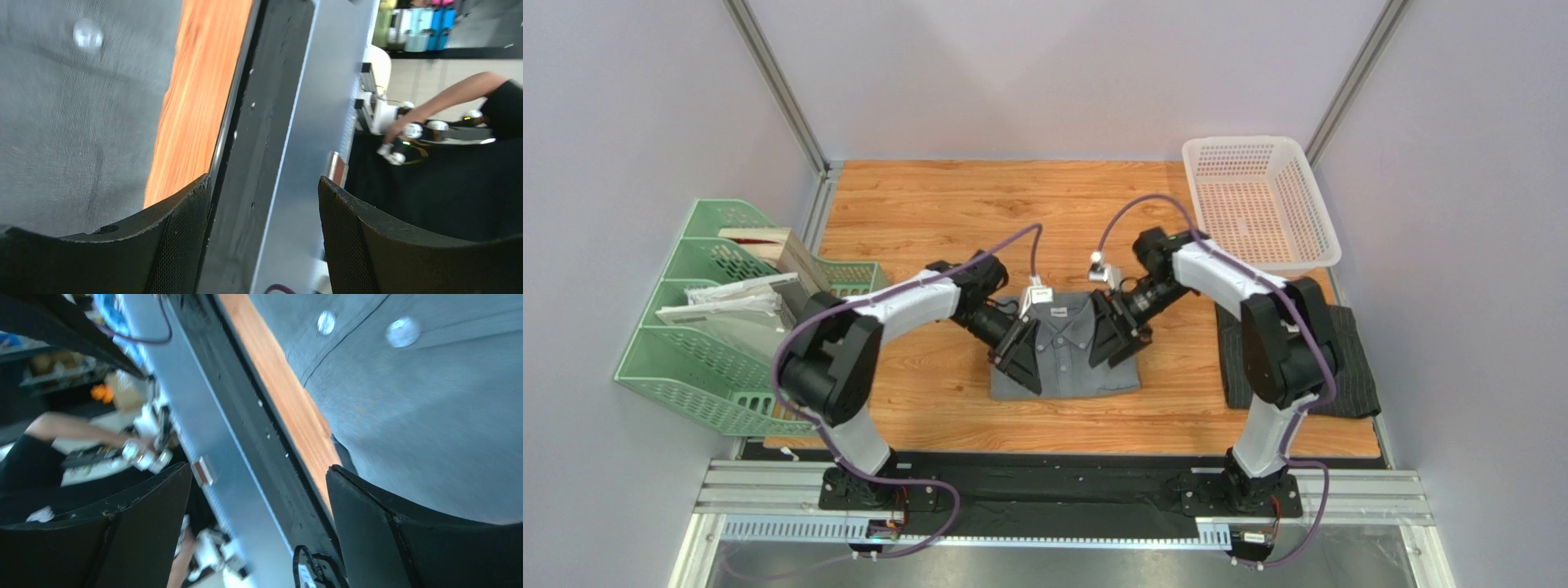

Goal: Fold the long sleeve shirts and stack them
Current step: Fold the shirt

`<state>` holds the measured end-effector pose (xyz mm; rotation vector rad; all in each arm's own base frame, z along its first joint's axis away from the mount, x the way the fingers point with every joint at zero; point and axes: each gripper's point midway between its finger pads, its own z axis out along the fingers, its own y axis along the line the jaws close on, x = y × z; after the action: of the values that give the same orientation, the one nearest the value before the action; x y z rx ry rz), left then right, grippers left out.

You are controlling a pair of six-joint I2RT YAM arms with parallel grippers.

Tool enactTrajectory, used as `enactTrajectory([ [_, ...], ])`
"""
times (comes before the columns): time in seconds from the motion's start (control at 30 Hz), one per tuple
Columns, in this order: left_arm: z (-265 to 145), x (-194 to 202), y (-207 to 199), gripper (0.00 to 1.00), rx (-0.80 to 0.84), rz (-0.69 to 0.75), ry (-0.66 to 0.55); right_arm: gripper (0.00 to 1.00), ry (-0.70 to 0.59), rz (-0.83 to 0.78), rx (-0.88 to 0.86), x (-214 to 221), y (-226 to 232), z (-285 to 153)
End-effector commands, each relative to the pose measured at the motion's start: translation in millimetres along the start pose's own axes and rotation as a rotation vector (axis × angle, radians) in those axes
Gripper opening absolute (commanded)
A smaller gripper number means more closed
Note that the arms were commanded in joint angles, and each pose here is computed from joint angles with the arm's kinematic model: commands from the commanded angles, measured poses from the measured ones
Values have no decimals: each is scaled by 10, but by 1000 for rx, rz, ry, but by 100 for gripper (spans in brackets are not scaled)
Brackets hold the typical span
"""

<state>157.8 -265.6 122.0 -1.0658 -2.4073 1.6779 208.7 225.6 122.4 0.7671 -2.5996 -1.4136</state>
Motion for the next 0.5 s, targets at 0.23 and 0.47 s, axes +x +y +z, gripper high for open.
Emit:
enactTrajectory([
  [0.23,58,278,1160,67,-98,-413,38,84,171,215,116,464,-1047,392],
  [0.47,-111,193,894,63,-75,-287,5,85,158,153,100,359,-670,86],
])
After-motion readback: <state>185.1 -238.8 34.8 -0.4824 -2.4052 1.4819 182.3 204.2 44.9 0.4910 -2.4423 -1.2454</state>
